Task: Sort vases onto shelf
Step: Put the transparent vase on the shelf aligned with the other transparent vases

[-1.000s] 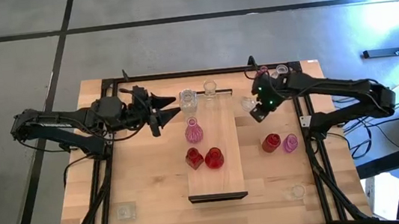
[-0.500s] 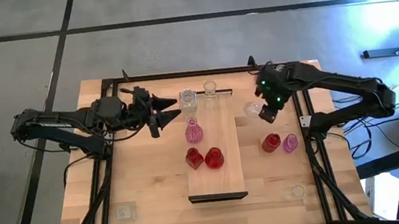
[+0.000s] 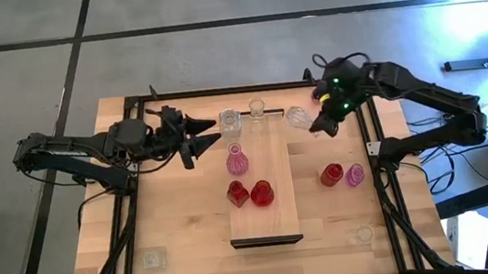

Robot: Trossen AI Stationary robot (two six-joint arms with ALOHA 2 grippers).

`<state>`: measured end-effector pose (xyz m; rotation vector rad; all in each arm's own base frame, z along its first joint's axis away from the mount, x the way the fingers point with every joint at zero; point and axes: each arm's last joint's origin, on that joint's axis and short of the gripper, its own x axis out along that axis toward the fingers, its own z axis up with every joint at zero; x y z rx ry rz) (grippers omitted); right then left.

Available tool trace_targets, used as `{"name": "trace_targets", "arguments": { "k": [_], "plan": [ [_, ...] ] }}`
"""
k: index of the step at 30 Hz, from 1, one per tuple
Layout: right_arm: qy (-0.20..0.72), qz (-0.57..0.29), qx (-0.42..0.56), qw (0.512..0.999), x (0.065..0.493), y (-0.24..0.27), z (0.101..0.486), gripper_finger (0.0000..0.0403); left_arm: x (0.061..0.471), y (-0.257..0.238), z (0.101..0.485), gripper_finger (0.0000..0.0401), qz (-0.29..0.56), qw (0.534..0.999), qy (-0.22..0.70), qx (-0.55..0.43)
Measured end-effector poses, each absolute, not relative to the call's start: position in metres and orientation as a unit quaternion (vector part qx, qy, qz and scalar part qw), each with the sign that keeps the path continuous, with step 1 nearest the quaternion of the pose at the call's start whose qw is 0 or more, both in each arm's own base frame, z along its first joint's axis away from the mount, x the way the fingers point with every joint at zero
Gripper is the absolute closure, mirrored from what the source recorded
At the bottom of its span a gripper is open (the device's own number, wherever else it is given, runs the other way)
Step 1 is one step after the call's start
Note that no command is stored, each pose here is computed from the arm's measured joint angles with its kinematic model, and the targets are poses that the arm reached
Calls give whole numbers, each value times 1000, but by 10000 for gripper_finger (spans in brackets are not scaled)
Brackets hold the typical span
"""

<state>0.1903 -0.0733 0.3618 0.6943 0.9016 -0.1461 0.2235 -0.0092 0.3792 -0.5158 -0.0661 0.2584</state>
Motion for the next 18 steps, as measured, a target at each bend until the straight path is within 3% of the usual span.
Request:
{"name": "trace_targets", "arguments": {
  "k": [5,9,18],
  "plan": [
    [372,-41,350,858,186,-69,376,349,224,-9,380,127,128,958,-37,-255],
    [381,-47,353,853,182,-68,376,349,223,-8,380,127,147,956,-39,-251],
    [376,-155,314,858,178,-73,343,349,221,-4,372,127,227,945,-20,-236]
  ]
}}
